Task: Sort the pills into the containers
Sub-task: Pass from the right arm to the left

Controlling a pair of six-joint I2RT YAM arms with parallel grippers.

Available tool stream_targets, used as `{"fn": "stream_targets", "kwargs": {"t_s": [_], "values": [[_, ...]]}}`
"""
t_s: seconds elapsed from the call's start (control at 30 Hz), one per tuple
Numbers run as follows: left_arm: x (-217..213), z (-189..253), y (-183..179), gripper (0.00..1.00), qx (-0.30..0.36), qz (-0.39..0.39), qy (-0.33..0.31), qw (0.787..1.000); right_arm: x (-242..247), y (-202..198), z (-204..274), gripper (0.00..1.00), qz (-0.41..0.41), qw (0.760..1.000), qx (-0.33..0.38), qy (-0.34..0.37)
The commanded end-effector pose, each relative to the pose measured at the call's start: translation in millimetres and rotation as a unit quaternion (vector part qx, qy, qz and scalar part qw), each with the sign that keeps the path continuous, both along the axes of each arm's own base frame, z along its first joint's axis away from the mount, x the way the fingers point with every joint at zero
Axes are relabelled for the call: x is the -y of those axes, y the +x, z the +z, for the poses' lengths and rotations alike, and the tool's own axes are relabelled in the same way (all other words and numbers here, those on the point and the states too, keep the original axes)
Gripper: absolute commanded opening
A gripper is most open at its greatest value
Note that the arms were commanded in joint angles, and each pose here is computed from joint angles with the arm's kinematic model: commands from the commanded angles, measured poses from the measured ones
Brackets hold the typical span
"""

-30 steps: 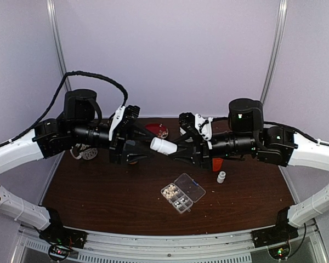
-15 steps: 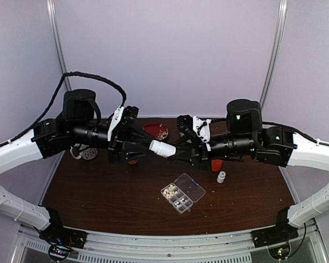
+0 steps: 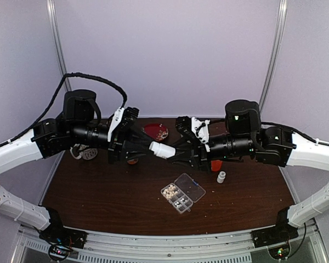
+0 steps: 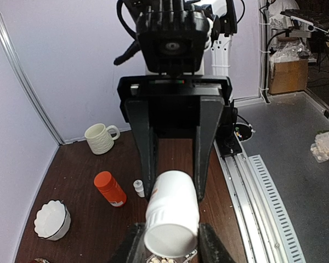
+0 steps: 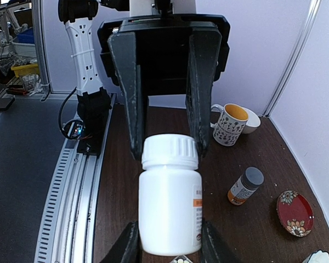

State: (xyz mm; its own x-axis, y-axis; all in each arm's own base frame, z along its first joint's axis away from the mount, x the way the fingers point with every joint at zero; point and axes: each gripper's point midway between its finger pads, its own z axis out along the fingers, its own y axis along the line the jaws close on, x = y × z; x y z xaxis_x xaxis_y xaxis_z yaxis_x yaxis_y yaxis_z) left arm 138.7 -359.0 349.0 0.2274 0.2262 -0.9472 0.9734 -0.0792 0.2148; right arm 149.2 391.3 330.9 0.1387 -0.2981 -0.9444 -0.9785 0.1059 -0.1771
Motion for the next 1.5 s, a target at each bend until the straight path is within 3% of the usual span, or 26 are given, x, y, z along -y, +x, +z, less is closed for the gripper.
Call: {"fn": "stream_targets", "kwargs": {"t_s": [0.0,0.13,0.33,0.5,0.63,0.83,0.9,1.03,1.23,1.37,1.4,1.47], "values": [[1,-2,-2,0.32,0.008,-0.008,0.007,1.000,-6,1,20,0.00,-0.004,1.000,-0.006,0.023],[1,-4,-2,0.40,0.009,-0.006,0.011,1.000,-7,1,21,0.00,-0.002,1.000,-0.013,0.027],[0,-5,-2,0.39,0.013,-0.002,0.012,1.000,-7,1,18,0.00,-0.004,1.000,-0.017,0.024],[-1,-4,-2,0.28,0.014,-0.001,0.011,1.000,-7,2,16,0.00,-0.006,1.000,-0.019,0.022],[-1,-6,-2,0.02,0.016,-0.005,0.015,1.000,-8,-4,18,0.00,0.010,0.999,-0.027,0.027],[1,-11,-2,0.00,0.024,-0.011,0.018,0.999,-9,-23,28,0.00,0.062,0.995,-0.064,0.051],[1,-15,-15,0.01,0.048,-0.057,0.020,0.997,-10,-29,30,0.00,0.078,0.993,-0.077,0.053],[5,-11,-5,0.00,0.092,-0.045,0.028,0.994,-8,-36,34,0.00,0.093,0.989,-0.096,0.058],[4,-9,-4,0.00,0.226,-0.073,0.030,0.971,-5,-41,37,0.00,0.097,0.986,-0.120,0.064],[6,0,5,0.00,0.242,-0.048,0.026,0.969,-5,-38,33,0.00,0.088,0.987,-0.122,0.061],[6,2,7,0.00,0.240,-0.042,0.025,0.970,-4,-36,31,0.03,0.082,0.988,-0.121,0.059],[6,3,9,0.00,0.224,-0.032,0.026,0.974,-3,-33,26,0.25,0.072,0.989,-0.115,0.052]]}}
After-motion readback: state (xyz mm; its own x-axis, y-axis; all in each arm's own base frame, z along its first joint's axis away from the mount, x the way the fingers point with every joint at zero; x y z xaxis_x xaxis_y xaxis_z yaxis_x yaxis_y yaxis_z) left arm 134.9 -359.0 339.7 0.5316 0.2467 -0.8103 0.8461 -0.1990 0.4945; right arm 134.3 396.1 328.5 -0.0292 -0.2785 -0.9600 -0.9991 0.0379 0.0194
